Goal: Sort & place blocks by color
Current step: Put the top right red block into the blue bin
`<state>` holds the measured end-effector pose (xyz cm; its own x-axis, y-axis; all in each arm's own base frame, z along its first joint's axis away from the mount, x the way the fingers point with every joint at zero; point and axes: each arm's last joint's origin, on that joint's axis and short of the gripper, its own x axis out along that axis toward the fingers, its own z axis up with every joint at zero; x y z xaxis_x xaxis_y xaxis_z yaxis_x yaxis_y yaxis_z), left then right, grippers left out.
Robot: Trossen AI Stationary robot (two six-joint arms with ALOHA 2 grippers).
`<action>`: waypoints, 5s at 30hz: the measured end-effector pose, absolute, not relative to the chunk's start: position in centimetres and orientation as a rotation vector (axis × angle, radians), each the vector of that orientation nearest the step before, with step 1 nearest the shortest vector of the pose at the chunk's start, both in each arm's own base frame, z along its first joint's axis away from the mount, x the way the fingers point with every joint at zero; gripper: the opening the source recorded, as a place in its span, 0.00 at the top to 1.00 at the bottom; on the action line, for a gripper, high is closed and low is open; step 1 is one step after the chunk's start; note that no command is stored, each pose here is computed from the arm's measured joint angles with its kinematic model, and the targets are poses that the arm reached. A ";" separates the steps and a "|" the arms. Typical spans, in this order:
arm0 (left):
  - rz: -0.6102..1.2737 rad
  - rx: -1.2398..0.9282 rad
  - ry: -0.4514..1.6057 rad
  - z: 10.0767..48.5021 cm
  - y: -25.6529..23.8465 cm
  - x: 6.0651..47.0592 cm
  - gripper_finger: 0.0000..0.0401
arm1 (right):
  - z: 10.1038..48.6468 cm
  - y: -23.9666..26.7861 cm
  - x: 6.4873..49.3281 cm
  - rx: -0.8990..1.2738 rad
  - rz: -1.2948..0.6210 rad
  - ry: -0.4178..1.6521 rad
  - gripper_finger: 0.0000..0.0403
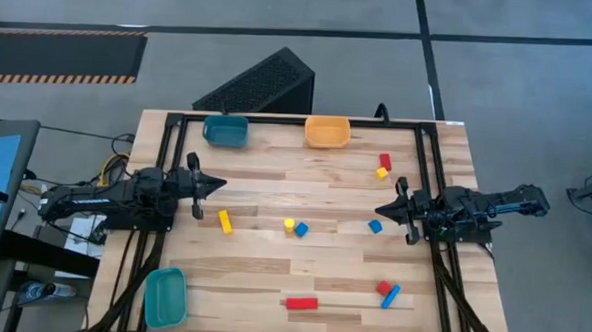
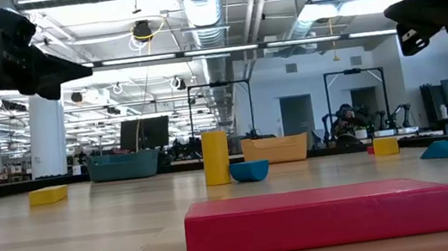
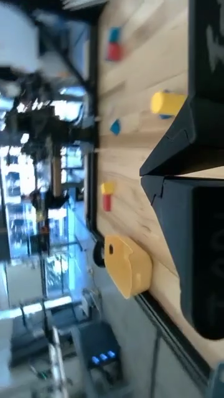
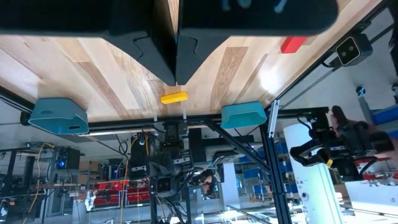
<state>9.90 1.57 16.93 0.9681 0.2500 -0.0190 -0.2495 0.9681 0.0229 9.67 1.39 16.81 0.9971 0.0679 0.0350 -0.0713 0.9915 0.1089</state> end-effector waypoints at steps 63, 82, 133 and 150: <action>0.679 -0.912 -0.266 16.9 3.8 9.6 1.00 | 19.8 -15.4 16.2 0.846 -1.048 0.732 0.83; 0.568 -0.964 -0.227 16.9 3.0 10.0 0.74 | 13.8 -18.2 15.7 0.905 -1.215 1.007 0.30; 0.546 -1.067 -0.109 15.8 2.8 12.0 0.74 | 20.6 -13.2 22.9 0.661 -0.892 0.556 0.71; 0.538 -1.102 -0.112 17.3 3.0 13.8 0.55 | 22.7 -10.1 26.8 0.215 -0.550 0.410 0.71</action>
<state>13.77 3.00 17.28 0.8673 0.4661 -0.1750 -0.3574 0.3382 -0.8706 26.80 -10.11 22.71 0.7747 -0.4619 -0.4317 0.5461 0.8330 0.0886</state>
